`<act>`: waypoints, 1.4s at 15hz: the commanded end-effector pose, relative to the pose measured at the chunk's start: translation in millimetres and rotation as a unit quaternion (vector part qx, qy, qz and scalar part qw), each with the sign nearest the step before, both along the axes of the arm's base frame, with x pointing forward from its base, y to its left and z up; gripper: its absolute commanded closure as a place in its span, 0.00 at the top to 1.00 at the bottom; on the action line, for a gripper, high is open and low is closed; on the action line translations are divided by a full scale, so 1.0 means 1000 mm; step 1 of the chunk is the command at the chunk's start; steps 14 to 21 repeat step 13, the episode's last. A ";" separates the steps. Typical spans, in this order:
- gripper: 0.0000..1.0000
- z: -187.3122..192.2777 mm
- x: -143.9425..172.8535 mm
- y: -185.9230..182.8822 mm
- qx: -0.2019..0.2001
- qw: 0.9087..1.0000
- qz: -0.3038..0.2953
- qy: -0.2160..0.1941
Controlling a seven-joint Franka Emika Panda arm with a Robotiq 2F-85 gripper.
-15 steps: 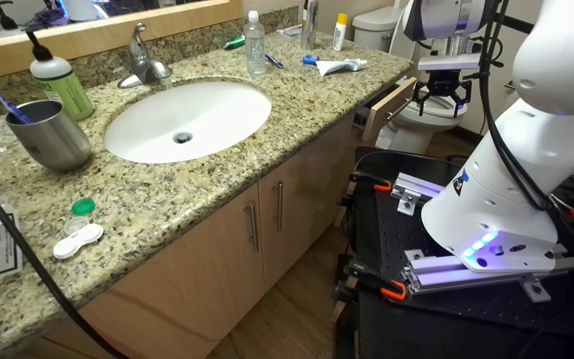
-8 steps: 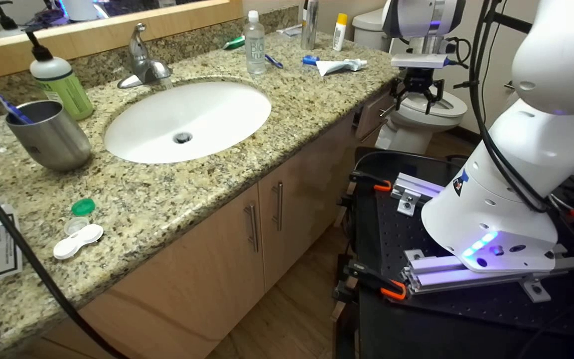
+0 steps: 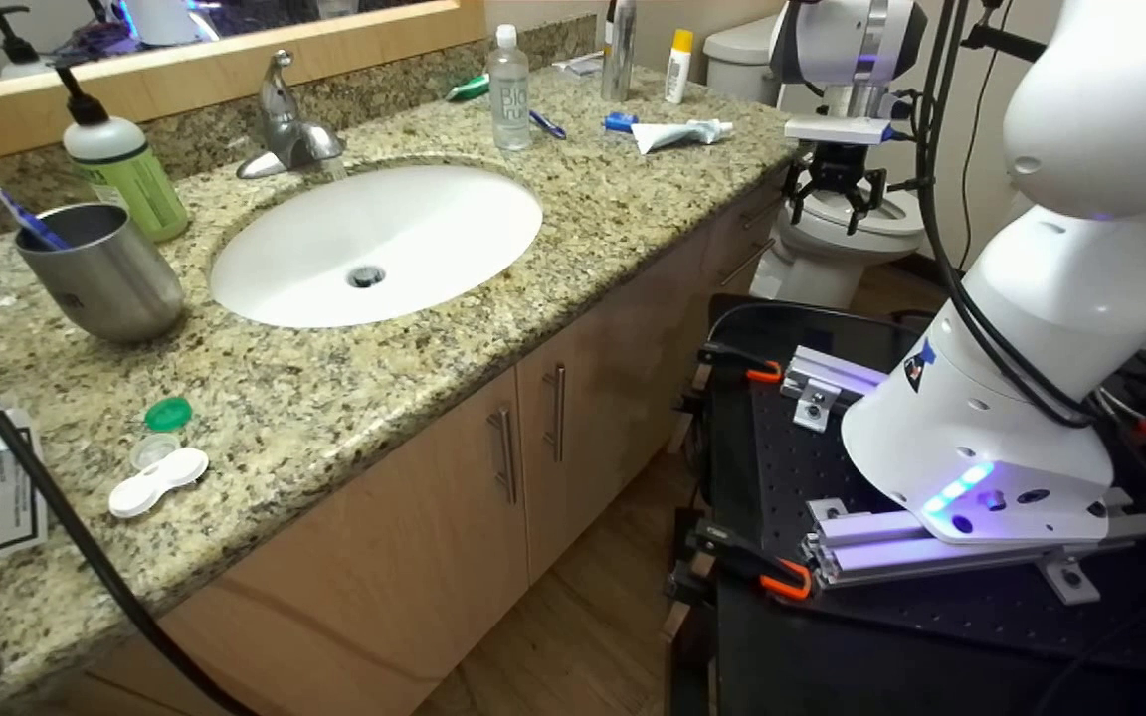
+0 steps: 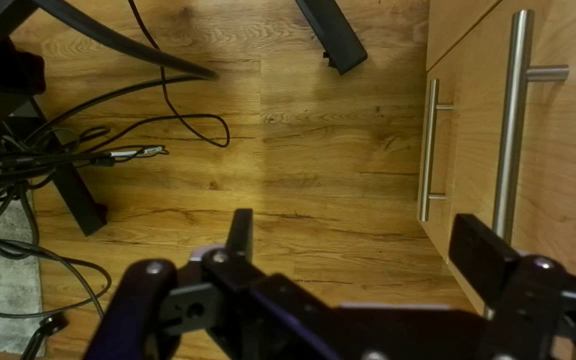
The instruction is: Close the open drawer
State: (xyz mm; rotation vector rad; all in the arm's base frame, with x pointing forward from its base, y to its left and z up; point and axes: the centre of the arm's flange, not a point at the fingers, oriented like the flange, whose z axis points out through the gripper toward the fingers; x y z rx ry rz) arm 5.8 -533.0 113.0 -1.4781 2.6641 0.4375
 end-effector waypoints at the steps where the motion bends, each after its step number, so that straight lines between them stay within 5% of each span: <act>1: 1.00 0.031 -0.016 0.021 -0.023 0.999 0.024 -0.019; 4: 1.00 0.072 -0.052 0.048 -0.072 0.993 0.095 0.007; 6: 1.00 0.097 -0.081 0.063 -0.061 0.985 0.160 0.011; 9: 1.00 0.134 -0.131 0.089 -0.103 0.973 0.205 -0.021; 10: 1.00 0.099 -0.108 0.055 -0.073 0.981 0.180 0.014; 21: 1.00 0.112 -0.118 0.060 -0.086 0.981 0.175 0.004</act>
